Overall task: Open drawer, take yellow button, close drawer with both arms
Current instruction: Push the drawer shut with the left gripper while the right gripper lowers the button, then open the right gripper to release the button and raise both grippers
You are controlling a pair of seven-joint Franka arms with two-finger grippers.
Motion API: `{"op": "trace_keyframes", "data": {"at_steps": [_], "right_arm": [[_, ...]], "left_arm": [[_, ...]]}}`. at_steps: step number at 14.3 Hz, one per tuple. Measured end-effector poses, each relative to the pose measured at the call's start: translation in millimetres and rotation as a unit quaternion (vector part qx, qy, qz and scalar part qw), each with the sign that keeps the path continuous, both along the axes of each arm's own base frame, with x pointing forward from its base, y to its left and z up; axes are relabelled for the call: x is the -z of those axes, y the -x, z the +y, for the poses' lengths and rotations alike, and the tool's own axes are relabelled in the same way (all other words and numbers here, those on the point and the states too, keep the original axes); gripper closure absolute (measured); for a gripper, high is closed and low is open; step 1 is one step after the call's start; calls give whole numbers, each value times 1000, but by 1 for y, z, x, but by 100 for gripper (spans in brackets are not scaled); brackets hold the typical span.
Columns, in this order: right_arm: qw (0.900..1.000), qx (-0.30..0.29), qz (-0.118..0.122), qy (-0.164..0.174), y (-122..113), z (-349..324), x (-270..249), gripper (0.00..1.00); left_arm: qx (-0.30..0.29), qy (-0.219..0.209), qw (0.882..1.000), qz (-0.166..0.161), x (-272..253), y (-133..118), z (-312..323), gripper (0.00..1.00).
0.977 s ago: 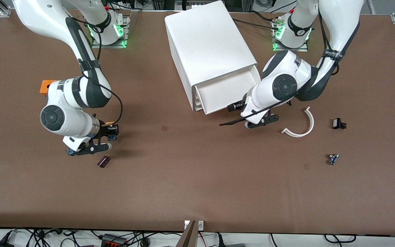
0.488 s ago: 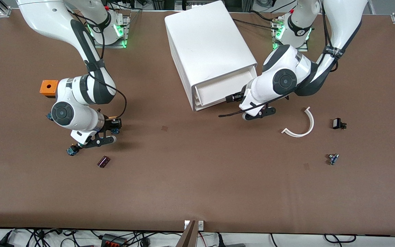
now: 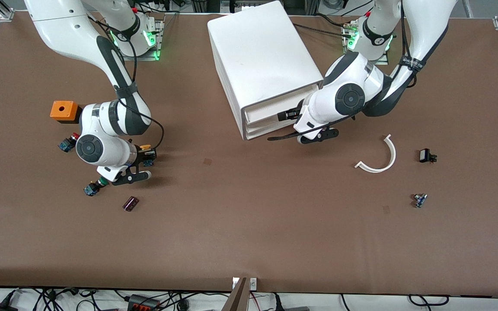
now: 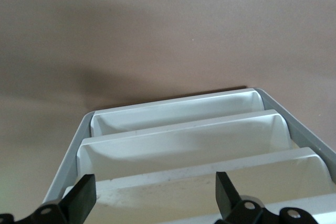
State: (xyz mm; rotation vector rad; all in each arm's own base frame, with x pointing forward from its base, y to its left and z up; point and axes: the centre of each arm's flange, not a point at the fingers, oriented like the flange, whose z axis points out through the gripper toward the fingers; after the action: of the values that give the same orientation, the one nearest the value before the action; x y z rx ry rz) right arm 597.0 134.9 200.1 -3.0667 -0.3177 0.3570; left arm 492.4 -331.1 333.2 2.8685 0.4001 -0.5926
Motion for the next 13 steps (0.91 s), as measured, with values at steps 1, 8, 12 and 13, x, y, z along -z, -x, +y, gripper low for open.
{"op": "trace_keyframes", "data": {"at_steps": [1, 8, 12, 13], "right_arm": [[1000, 0, 2, 1, 0, -1, 4, 59], [1000, 7, -1, 2, -2, -8, 7, 55], [1000, 7, -20, -5, -23, -3, -30, 16], [1000, 8, -21, -6, -32, -4, -51, 7]], "left_arm": [[2, 0, 1000, 1, 0, 2, -2, 0], [16, 2, 1000, 6, 0, 16, -14, 0], [12, 3, 1000, 3, -2, 13, -11, 0], [6, 5, 1000, -3, -8, 6, -6, 0]]}}
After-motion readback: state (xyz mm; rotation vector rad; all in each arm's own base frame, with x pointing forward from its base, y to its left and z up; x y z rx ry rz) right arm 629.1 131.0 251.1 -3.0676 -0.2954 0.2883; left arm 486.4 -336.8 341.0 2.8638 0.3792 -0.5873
